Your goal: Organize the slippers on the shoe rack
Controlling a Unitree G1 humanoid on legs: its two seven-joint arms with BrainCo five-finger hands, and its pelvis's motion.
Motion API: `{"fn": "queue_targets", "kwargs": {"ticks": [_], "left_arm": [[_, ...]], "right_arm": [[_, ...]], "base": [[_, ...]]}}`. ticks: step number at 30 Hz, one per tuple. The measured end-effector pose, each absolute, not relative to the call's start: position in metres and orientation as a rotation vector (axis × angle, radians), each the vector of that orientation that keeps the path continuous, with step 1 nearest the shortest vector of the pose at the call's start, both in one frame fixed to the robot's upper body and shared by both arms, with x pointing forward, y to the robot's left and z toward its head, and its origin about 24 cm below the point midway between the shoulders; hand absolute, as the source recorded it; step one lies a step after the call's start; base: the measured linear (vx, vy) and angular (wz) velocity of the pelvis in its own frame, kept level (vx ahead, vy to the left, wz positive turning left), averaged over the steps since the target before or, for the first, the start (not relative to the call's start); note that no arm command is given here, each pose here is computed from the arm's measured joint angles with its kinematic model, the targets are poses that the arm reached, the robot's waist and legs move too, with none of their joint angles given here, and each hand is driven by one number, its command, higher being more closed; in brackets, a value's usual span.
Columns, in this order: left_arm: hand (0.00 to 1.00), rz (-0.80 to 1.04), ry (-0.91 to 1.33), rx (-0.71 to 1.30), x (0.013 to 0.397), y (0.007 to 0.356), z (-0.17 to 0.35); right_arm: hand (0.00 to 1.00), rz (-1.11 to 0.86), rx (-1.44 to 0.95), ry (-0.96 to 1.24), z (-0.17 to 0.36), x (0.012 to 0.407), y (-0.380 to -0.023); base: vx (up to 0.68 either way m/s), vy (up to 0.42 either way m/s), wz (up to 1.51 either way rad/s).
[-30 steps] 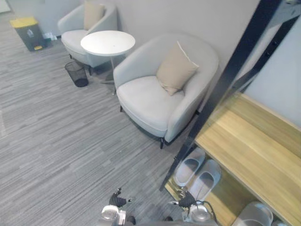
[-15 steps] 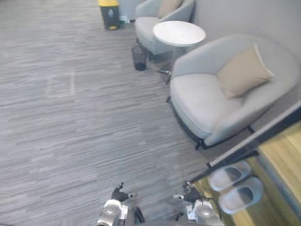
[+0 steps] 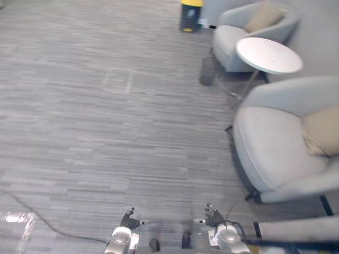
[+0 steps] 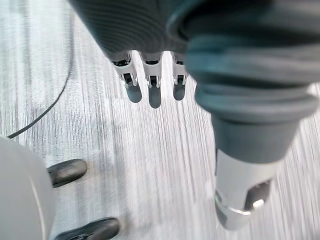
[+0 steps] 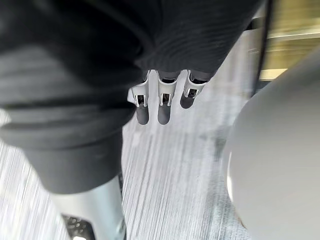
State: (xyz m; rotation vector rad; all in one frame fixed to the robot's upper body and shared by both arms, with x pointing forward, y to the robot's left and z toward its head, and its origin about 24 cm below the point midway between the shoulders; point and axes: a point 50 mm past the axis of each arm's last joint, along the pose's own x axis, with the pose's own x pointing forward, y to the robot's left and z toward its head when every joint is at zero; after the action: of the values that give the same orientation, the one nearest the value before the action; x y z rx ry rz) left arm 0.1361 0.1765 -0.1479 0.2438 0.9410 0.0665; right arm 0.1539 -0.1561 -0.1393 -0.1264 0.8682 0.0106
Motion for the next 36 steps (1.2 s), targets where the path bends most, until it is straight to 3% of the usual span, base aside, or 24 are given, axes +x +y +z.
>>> {"fn": "queue_targets", "kwargs": {"ticks": [8, 15, 19, 26, 29, 36], "left_arm": [[0.00, 0.180, 0.916, 0.127, 0.140, 0.180, -0.145], [0.00, 0.179, 0.866, 0.124, 0.157, 0.180, -0.138], [0.00, 0.222, 0.896, 0.100, 0.146, 0.187, -0.141], [0.00, 0.181, 0.921, 0.133, 0.137, 0.185, -0.145], [0.00, 0.167, 0.881, 0.133, 0.152, 0.182, -0.140], [0.00, 0.098, 0.909, 0.112, 0.146, 0.160, -0.145]], "right_arm": [[0.00, -0.021, -0.141, 0.852, -0.136, 0.159, -0.166], [0.00, -0.045, -0.156, 0.875, -0.139, 0.153, -0.173], [0.00, -0.034, -0.146, 0.871, -0.139, 0.158, -0.168], [0.00, -0.044, -0.131, 0.866, -0.139, 0.155, -0.172], [0.00, -0.070, -0.131, 0.823, -0.133, 0.163, -0.181], [0.00, -0.130, -0.102, 0.803, -0.129, 0.167, -0.191]], "base": [[0.27, -0.120, 0.22], [0.33, 0.154, 0.33], [0.40, 0.226, 0.27], [0.43, 0.143, 0.43], [0.37, -0.116, 0.55], [0.52, -0.261, 0.38]]}}
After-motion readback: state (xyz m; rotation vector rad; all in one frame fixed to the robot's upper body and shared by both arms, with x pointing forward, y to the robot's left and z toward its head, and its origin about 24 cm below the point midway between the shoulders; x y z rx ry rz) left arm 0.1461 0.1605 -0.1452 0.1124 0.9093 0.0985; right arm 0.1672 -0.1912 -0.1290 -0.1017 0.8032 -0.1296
